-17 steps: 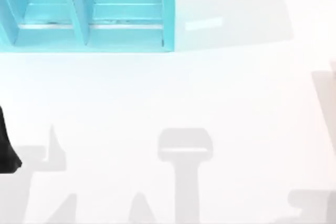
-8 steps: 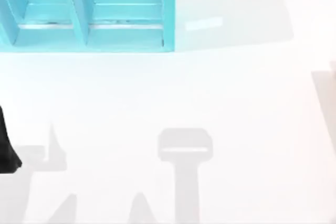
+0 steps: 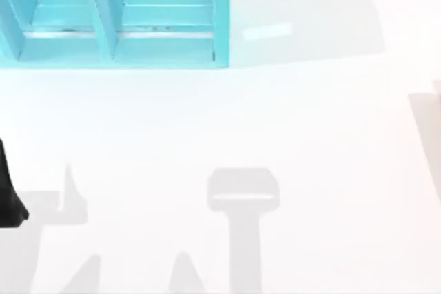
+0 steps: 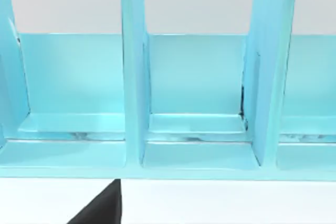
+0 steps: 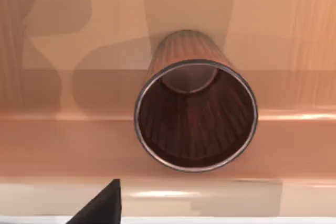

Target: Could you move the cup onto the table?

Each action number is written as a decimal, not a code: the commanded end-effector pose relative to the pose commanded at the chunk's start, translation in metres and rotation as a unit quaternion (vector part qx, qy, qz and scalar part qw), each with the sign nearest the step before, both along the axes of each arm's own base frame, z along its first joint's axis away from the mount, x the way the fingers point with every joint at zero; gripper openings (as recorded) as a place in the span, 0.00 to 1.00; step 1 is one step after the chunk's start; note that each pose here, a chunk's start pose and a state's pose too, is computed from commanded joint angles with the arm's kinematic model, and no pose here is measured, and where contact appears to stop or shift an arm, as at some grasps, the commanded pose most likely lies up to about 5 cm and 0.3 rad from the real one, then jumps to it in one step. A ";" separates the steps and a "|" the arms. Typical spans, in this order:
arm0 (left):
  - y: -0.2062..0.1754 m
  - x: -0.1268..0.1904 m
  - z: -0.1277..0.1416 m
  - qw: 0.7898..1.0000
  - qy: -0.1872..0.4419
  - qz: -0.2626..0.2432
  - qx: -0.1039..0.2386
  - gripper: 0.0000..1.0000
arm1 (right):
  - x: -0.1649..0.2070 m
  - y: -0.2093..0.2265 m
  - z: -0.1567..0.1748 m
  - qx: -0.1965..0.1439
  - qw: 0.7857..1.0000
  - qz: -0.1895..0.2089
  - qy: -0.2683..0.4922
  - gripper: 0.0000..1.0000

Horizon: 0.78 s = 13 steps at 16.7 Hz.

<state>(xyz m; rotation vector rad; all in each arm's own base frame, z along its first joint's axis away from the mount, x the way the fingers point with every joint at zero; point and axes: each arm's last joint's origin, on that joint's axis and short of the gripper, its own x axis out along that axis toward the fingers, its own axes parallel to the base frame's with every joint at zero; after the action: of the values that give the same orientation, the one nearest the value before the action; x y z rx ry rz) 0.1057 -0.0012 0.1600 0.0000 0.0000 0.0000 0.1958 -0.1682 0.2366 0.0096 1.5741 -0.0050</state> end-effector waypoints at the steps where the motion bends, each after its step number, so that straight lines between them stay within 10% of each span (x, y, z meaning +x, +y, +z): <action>1: 0.000 0.000 0.000 1.000 0.000 0.000 0.000 1.00 | 0.000 -0.001 -0.008 0.000 1.000 0.000 0.000 1.00; 13: 0.000 0.000 0.000 1.000 0.000 0.000 0.000 1.00 | 0.002 -0.001 -0.077 0.000 1.000 0.000 0.000 1.00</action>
<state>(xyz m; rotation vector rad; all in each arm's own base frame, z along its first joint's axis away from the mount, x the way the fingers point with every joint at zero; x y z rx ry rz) 0.1057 -0.0012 0.1600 0.0000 0.0000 0.0000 0.1981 -0.1695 0.1594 0.0093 1.5739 -0.0051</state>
